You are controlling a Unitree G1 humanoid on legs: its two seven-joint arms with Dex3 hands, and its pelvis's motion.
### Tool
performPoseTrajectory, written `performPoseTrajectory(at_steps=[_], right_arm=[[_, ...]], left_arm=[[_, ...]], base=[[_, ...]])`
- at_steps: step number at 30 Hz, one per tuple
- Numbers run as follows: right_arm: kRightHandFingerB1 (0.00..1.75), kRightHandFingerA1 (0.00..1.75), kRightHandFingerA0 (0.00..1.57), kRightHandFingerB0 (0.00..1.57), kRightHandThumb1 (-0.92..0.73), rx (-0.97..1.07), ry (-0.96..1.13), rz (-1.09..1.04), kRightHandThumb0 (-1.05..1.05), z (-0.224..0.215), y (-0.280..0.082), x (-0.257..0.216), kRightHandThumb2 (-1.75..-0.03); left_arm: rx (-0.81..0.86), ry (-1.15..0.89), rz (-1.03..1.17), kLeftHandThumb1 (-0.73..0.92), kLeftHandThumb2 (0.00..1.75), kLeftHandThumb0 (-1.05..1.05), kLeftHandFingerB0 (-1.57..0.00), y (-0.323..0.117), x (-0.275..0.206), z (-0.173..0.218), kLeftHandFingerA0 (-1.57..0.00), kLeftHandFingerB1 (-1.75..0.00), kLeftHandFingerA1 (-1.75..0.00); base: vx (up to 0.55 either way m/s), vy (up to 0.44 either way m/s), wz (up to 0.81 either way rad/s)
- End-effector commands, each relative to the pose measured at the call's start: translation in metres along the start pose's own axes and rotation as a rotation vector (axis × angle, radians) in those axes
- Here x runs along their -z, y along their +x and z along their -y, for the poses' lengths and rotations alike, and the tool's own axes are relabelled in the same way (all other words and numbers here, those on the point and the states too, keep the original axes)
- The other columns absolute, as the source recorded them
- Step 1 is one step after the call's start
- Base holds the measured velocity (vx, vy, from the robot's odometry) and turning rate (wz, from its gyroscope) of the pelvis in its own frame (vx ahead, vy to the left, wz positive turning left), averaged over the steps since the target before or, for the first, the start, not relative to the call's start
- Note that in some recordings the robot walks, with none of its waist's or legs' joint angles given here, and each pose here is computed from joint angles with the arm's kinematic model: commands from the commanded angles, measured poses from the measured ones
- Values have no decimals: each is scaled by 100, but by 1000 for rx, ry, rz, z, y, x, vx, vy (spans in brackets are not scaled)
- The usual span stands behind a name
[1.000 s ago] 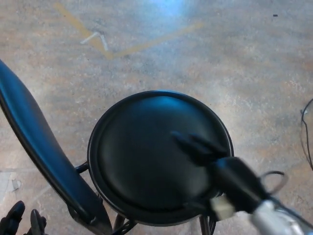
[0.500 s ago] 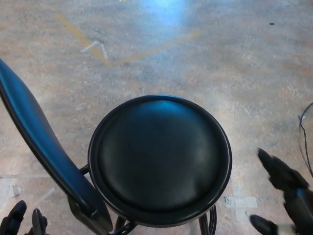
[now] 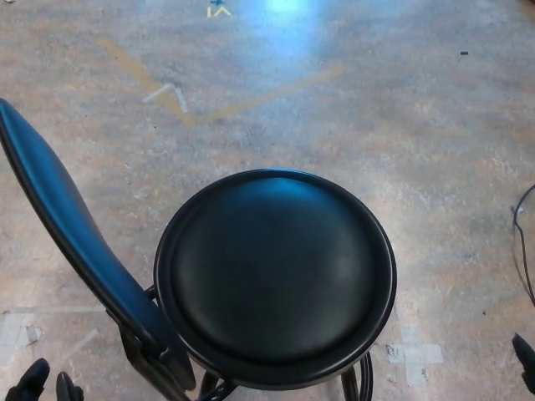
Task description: Use the right hand to rotate the back of the chair to its left.
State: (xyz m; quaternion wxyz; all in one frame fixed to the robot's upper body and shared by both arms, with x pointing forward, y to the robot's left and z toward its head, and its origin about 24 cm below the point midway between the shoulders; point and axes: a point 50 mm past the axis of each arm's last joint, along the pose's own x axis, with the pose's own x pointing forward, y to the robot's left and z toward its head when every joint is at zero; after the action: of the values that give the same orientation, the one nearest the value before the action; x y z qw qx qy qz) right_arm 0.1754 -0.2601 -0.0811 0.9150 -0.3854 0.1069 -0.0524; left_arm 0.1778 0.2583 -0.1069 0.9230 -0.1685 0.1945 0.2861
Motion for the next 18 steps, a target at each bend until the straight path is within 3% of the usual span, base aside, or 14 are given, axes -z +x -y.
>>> performPoseTrajectory(at_steps=[1,8,9,10,11,12,13,14,15,16,17,18], right_arm=[[19,28,15,0,-85,28,89,-87,-88,1,1,6,-66],[19,28,15,0,-85,25,96,-90,-88,1,2,6,-66],[18,40,9,3,-67,23,92,-102,-86,1,2,8,-105],[17,28,9,0,-86,23,98,-117,-90,2,4,8,-66],[17,28,9,0,-86,24,112,-134,-90,2,7,8,-66],[16,28,8,0,-88,22,110,-134,-90,2,7,7,-66],[12,22,6,0,-68,22,111,-131,-91,3,8,7,-87],[12,22,6,0,-68,22,112,-128,-91,3,8,7,-87],[13,20,7,2,-68,20,114,-129,-90,3,8,7,-101],[16,28,9,0,-67,21,115,-129,-87,4,9,7,-108],[16,28,9,0,-67,24,115,-128,-87,4,9,6,-108],[14,29,10,0,-87,24,116,-127,-91,4,10,6,-66]], left_arm=[[-14,-16,-1,57,92,-71,-24,-4,4,-4,-35,-45,-56],[-14,-16,-1,57,92,-71,-24,-4,4,-4,-35,-45,-56],[-11,-8,1,57,92,-71,-23,-5,5,-4,-35,-45,-56],[-8,-5,0,58,92,-72,-26,-5,6,-3,-33,-46,-55],[-5,-6,-4,58,92,-72,-26,-5,6,-1,-33,-46,-55],[-8,-14,-1,67,62,-64,-36,-5,6,0,-37,-35,-46],[-10,-17,-2,65,61,-65,-37,-5,6,-1,-38,-35,-46],[-11,-17,-5,65,61,-65,-37,-5,6,-1,-38,-35,-46],[-10,-17,-5,68,62,-64,-36,-5,6,-1,-37,-35,-46],[-9,-16,-4,57,92,-70,-24,-5,6,-1,-36,-46,-57],[-8,-14,-3,57,92,-70,-24,-5,6,-2,-36,-46,-57],[-9,-16,-3,56,92,-69,-24,-5,6,-2,-37,-46,-57]], base=[[0,0,0],[0,0,0],[0,0,0],[0,0,0],[0,0,0],[0,0,0],[0,0,0],[0,0,0],[0,0,0],[0,0,0],[0,0,0],[0,0,0]])
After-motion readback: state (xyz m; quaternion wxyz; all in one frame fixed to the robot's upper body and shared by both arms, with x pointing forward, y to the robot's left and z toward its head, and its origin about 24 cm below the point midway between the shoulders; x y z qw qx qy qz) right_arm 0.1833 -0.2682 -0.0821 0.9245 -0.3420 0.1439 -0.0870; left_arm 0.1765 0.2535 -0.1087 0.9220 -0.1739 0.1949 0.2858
